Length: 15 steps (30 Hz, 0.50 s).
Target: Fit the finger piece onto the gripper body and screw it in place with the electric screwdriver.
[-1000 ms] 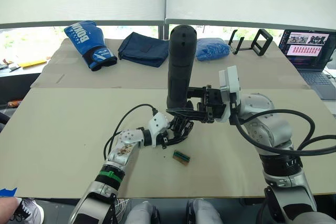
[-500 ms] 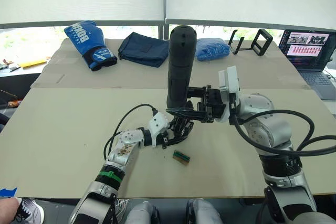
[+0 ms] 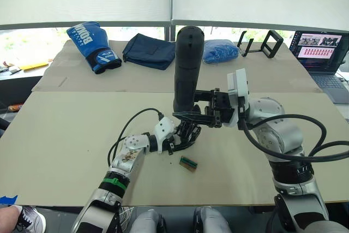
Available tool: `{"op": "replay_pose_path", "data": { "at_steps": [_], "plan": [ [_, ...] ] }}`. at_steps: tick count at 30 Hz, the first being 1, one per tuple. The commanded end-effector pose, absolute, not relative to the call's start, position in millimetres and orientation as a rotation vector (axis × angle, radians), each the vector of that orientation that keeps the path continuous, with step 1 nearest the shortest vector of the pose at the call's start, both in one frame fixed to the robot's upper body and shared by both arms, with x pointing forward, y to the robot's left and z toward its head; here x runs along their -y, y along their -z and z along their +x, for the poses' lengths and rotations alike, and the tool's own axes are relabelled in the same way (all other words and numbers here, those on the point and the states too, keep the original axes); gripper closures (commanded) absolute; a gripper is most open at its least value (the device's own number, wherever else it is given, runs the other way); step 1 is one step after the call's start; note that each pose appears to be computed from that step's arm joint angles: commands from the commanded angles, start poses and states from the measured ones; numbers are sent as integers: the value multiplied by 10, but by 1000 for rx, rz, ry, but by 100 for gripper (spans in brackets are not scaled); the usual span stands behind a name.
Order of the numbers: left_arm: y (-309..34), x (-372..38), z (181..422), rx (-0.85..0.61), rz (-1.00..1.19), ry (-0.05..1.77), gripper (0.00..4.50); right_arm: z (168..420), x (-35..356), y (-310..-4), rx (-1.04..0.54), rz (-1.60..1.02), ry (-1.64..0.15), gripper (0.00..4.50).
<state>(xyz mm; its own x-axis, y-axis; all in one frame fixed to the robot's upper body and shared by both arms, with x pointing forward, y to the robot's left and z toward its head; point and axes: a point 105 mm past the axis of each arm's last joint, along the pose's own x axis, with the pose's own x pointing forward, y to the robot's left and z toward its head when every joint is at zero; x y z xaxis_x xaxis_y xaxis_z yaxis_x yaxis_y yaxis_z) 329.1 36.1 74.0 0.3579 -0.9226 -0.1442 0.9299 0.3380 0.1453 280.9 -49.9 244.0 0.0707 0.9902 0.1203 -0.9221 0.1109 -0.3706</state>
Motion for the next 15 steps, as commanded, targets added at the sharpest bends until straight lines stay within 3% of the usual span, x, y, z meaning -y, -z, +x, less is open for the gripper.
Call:
{"op": "replay_pose_path", "data": {
  "at_steps": [1, 15],
  "plan": [
    [-598, -340, 3222, -96, 204, 1229, 220, 2718, 507, -2622, 481, -247, -1458, 259],
    [-597, -336, 3223, -97, 203, 1231, 220, 2688, 520, -2638, 478, -244, -1473, 259]
  ]
}}
